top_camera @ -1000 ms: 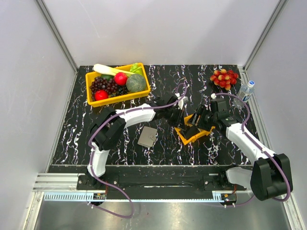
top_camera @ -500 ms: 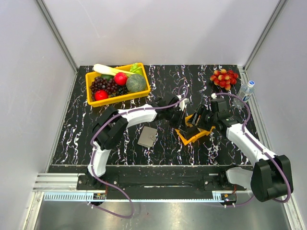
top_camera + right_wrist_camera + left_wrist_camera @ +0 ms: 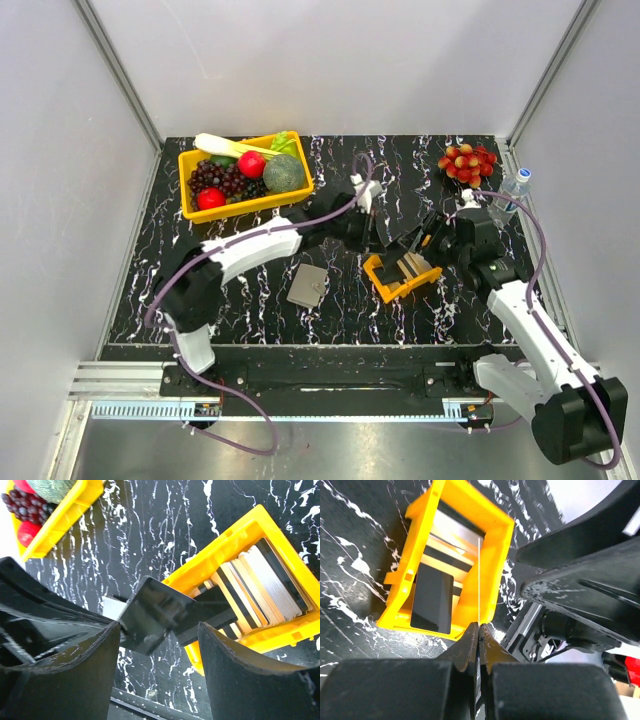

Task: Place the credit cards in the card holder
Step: Pick up the credit card from the storage box.

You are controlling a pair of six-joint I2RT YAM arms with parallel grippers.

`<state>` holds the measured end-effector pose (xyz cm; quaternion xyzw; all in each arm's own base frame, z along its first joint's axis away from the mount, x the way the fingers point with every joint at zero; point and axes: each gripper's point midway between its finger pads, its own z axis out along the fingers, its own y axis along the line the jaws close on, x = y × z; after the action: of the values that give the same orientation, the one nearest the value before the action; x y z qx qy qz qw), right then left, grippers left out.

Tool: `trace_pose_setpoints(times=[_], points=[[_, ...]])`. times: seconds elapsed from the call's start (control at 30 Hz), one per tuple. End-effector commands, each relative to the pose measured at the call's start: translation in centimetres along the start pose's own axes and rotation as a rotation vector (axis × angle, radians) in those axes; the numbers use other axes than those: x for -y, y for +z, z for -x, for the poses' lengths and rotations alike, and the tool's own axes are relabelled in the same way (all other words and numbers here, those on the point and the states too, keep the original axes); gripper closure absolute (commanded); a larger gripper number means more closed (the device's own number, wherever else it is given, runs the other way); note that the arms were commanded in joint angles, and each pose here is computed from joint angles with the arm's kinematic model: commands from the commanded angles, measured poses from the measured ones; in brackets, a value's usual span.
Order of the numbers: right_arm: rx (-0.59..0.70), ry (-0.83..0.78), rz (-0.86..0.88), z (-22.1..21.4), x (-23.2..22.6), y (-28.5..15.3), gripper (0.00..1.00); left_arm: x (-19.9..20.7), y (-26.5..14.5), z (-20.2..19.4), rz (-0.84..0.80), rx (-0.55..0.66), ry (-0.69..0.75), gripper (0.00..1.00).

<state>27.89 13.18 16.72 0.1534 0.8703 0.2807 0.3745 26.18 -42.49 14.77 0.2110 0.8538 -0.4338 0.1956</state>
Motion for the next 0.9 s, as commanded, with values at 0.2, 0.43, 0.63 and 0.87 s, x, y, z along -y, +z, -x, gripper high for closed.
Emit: trace_pose_setpoints(times=[0.2,0.43,0.63,0.87], points=[[0.056,0.143,0.342,1.4,-7.0,-2.9,0.31,1.1,-10.2,6.2,-0.055,0.452,-0.095,1.0],[-0.027,0.18,0.555,0.8,-10.5,-2.9,0.33,3.1,-13.7,6.8,-0.187,0.59,-0.197,1.0],[-0.01,0.177,0.61,1.1,-11.4,-3.4,0.35,4.1,-14.2,6.2,-0.325,0.601,-0.289,1.0],[-0.054,0.187,0.658,1.0,-12.4,-3.1,0.37,5.1,-13.8,6.3,-0.442,0.584,-0.32,1.0]])
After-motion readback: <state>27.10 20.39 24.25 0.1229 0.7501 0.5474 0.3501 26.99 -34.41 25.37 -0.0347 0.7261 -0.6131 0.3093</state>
